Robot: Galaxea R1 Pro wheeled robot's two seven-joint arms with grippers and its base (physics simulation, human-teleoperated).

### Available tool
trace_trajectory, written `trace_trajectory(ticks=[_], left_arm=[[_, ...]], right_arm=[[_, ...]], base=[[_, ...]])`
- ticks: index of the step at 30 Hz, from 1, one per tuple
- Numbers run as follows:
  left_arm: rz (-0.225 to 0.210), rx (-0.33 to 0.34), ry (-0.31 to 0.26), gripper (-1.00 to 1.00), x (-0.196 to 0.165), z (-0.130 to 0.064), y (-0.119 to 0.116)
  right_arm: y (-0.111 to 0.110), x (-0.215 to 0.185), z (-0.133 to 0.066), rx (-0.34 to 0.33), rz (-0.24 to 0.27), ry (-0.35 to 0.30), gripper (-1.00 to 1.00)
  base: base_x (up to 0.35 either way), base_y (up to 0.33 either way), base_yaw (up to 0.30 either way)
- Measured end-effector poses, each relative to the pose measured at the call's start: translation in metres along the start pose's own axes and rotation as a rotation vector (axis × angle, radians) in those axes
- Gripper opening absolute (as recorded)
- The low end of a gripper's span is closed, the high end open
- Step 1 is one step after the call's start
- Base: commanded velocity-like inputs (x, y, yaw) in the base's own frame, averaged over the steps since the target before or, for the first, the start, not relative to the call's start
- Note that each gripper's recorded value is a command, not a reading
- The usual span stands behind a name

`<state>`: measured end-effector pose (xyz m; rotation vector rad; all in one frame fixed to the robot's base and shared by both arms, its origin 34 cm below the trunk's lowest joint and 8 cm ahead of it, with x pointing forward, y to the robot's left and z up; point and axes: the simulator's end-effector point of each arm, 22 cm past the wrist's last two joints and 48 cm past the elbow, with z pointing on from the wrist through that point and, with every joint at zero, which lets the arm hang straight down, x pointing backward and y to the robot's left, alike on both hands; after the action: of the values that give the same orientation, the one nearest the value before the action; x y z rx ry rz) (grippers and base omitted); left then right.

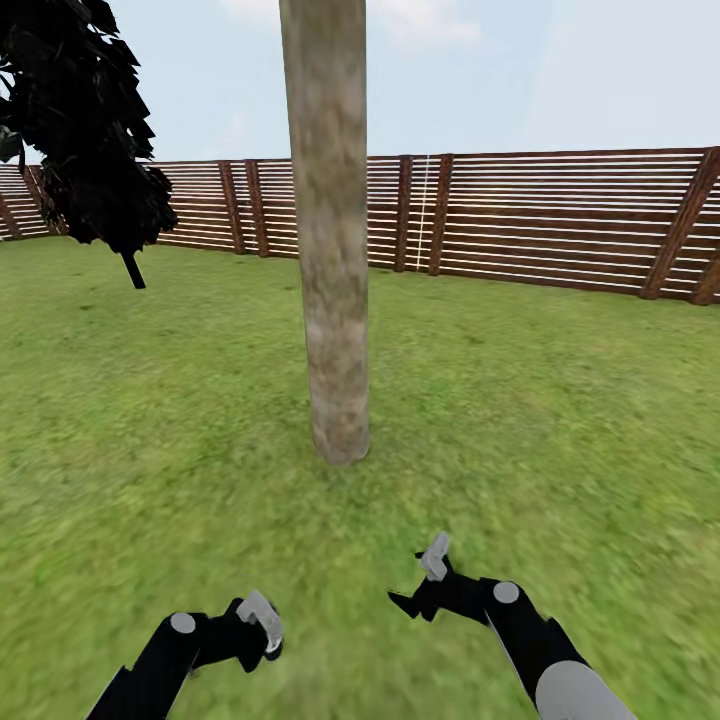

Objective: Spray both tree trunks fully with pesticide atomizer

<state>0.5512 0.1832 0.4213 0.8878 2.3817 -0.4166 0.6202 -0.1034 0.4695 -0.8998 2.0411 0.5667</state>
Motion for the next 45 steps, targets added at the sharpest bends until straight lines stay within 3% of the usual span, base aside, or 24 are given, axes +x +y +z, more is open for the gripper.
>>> trace_trajectory(ticks=[3, 7, 9, 11, 12, 16, 18, 19, 28, 33, 38, 41, 45], left_arm=[[0.041, 0.037, 0.084, -1.00, 0.015, 0.000, -0.008], [0.072, 0.061, 0.122, -1.00, 0.021, 0.001, -0.015], [0.075, 0.073, 0.126, -1.00, 0.021, 0.001, -0.018], [0.078, 0.127, 0.132, -1.00, 0.022, 0.000, -0.030], [0.111, 0.183, 0.149, -1.00, 0.024, 0.000, -0.045], [0.161, 0.223, 0.171, -1.00, 0.025, 0.003, -0.060], [0.164, 0.223, 0.174, -1.00, 0.027, 0.002, -0.059], [0.164, 0.223, 0.175, -1.00, 0.027, 0.002, -0.059], [0.165, 0.225, 0.175, -1.00, 0.027, 0.002, -0.059], [0.192, 0.242, 0.180, -1.00, 0.025, 0.005, -0.069], [0.214, 0.246, 0.161, -1.00, 0.008, 0.008, -0.070], [0.244, 0.261, 0.153, -1.00, -0.004, 0.011, -0.078], [0.252, 0.320, 0.142, -1.00, -0.013, 0.012, -0.095]], right_arm=[[0.002, -0.008, -0.001, -0.025, -0.014, -0.011, 1.00], [-0.002, -0.013, -0.004, -0.024, -0.034, -0.017, 1.00], [0.010, -0.012, -0.005, -0.078, -0.040, -0.013, 1.00], [0.039, -0.013, -0.004, -0.199, -0.096, 0.009, 1.00], [0.052, -0.021, -0.001, -0.244, -0.170, 0.020, 1.00], [0.075, -0.029, 0.004, -0.319, -0.276, 0.040, 1.00], [0.079, -0.032, 0.002, -0.338, -0.294, 0.038, 1.00], [0.081, -0.033, 0.001, -0.348, -0.298, 0.038, -1.00], [0.089, -0.035, -0.003, -0.392, -0.312, 0.039, -1.00], [0.090, -0.033, -0.003, -0.399, -0.313, 0.044, -1.00], [0.108, -0.025, 0.000, -0.449, -0.362, 0.077, -1.00], [0.109, -0.024, 0.000, -0.452, -0.365, 0.080, -1.00], [0.109, -0.024, 0.000, -0.452, -0.366, 0.080, -1.00]], base=[[0.000, 0.000, 0.000], [0.000, 0.000, 0.000], [0.000, 0.000, 0.000], [0.000, 0.000, 0.000], [0.000, 0.000, 0.000], [0.000, 0.000, 0.000], [0.000, 0.000, 0.000], [0.000, 0.000, 0.000], [0.000, 0.000, 0.000], [0.000, 0.000, 0.000], [0.000, 0.000, 0.000], [0.000, 0.000, 0.000], [0.000, 0.000, 0.000]])
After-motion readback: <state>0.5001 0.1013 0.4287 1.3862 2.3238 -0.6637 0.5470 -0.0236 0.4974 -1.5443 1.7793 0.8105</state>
